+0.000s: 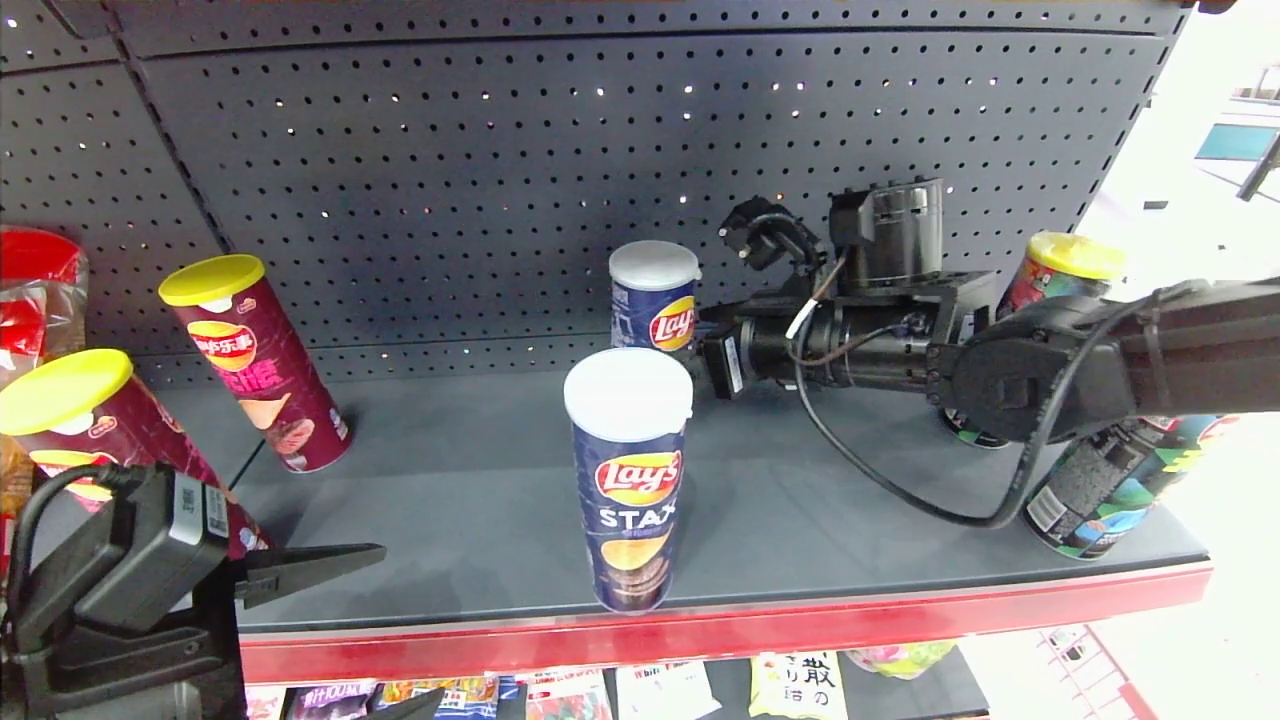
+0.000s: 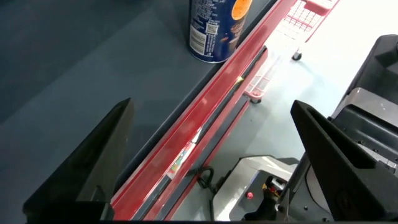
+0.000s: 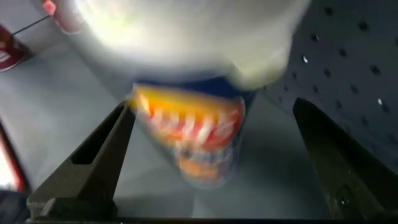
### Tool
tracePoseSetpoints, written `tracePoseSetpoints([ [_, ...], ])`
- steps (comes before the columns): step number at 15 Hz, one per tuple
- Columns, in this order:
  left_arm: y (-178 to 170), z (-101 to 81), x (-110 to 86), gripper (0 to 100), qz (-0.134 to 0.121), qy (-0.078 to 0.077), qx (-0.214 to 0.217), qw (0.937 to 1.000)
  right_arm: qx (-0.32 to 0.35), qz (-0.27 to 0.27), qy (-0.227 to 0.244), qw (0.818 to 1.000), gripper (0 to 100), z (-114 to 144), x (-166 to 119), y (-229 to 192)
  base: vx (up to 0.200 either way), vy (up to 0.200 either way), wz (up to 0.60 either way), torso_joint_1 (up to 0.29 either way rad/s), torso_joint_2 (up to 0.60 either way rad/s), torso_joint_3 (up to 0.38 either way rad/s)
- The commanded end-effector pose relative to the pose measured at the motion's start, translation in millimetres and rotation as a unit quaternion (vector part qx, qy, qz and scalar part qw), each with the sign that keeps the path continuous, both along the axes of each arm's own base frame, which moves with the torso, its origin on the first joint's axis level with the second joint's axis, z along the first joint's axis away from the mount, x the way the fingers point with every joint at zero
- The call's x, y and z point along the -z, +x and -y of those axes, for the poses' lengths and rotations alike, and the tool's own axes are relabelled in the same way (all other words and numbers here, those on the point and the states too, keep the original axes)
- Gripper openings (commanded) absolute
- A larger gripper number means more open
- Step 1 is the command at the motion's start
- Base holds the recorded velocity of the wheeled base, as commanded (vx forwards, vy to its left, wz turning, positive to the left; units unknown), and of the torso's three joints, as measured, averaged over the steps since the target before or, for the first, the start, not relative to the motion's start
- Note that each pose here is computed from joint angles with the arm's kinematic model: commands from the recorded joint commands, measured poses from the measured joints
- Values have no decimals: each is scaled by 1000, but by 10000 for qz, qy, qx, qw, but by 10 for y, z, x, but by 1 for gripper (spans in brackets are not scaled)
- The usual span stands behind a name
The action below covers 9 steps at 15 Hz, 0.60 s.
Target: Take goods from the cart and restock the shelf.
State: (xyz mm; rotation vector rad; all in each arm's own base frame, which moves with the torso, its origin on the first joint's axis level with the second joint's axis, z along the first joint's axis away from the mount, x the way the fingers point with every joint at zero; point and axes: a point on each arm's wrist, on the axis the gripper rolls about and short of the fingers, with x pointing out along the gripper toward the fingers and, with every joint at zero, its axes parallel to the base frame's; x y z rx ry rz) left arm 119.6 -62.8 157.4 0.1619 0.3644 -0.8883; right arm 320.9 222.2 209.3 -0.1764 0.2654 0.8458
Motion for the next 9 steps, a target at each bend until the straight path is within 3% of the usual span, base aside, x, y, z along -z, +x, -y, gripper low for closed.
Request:
tracePoseSetpoints([
  [1, 65, 28, 27, 100, -124, 58, -6, 9999, 52, 87, 122, 9999, 100, 134, -198, -293, 0, 0, 0, 0, 0, 0],
  [3, 143, 60, 29, 100, -183, 111, -18, 9998, 274, 29, 186, 9994, 100, 248, -267, -550, 0, 0, 0, 0, 0, 0],
  [5, 257, 102, 65, 100, -273, 259, -192, 9991, 610, 58, 210, 9979, 100, 448, -325, -808, 0, 0, 0, 0, 0, 0],
  [9, 548, 219, 106, 100, -352, 467, -447, 9973, 892, 269, 284, 9952, 100, 1020, -295, -1688, 0, 0, 0, 0, 0, 0],
])
